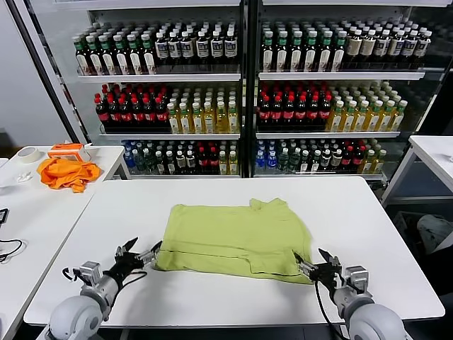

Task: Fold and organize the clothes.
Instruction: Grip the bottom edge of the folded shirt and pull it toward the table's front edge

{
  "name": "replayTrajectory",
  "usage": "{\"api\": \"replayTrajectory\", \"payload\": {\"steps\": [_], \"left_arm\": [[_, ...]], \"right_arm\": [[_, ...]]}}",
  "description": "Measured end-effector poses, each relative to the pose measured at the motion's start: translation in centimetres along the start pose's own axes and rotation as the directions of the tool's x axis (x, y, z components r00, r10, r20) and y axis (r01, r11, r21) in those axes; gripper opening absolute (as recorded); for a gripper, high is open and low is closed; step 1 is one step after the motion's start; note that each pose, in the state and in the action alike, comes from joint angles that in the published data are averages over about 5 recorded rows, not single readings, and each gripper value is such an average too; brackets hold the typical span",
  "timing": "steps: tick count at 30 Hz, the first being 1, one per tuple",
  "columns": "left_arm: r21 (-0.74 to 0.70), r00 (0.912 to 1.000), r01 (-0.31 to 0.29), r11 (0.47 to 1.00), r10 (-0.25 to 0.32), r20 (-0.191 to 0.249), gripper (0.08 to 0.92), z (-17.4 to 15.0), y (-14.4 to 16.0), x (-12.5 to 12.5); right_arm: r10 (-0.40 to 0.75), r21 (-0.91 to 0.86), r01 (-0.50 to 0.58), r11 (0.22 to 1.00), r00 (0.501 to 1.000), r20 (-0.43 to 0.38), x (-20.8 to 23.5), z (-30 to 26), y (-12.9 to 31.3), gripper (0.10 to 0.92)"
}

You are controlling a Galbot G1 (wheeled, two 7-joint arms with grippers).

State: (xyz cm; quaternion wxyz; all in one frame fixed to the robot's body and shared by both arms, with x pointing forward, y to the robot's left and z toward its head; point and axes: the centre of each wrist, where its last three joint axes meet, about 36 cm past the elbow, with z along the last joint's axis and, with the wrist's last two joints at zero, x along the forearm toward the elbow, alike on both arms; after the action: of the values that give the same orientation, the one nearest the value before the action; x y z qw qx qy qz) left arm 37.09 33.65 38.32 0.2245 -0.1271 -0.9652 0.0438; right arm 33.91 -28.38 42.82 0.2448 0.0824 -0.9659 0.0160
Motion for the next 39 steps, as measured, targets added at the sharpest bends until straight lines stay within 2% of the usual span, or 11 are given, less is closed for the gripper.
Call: {"api": "replayTrajectory", "payload": {"steps": [6,13,18,36,39], "left_arm": [[0.005,0.9983,0.016,1.000,-0.016,-0.057,0.823,0.4,-1.1,0.7],[0.002,0.9956,0.033,0.999,-0.033,-0.088,0.823,0.6,-1.9,0.7],[-0.008,0.9944,0.025,1.000,-0.025,-0.103,0.784,0.6,-2.6,0.8],[-0.017,0.9919,0.007,1.000,-0.009,-0.127,0.247,1.1,-3.7,0.8],[-0.021,0.9917,0.002,1.000,-0.005,-0.129,0.161,1.0,-3.7,1.0]], "right_arm": [[0.001,0.002,-0.001,1.000,1.000,-0.006,0.1,1.2,0.3,0.823],[-0.001,0.000,0.001,1.000,1.000,-0.026,-0.1,2.3,0.7,0.811],[-0.005,-0.006,0.005,1.000,0.999,-0.042,-0.2,2.9,1.0,0.689],[-0.026,-0.046,0.024,0.999,0.998,-0.050,-0.1,3.4,1.3,0.173],[-0.027,-0.044,0.025,0.999,0.998,-0.048,0.1,3.2,1.2,0.123]]}}
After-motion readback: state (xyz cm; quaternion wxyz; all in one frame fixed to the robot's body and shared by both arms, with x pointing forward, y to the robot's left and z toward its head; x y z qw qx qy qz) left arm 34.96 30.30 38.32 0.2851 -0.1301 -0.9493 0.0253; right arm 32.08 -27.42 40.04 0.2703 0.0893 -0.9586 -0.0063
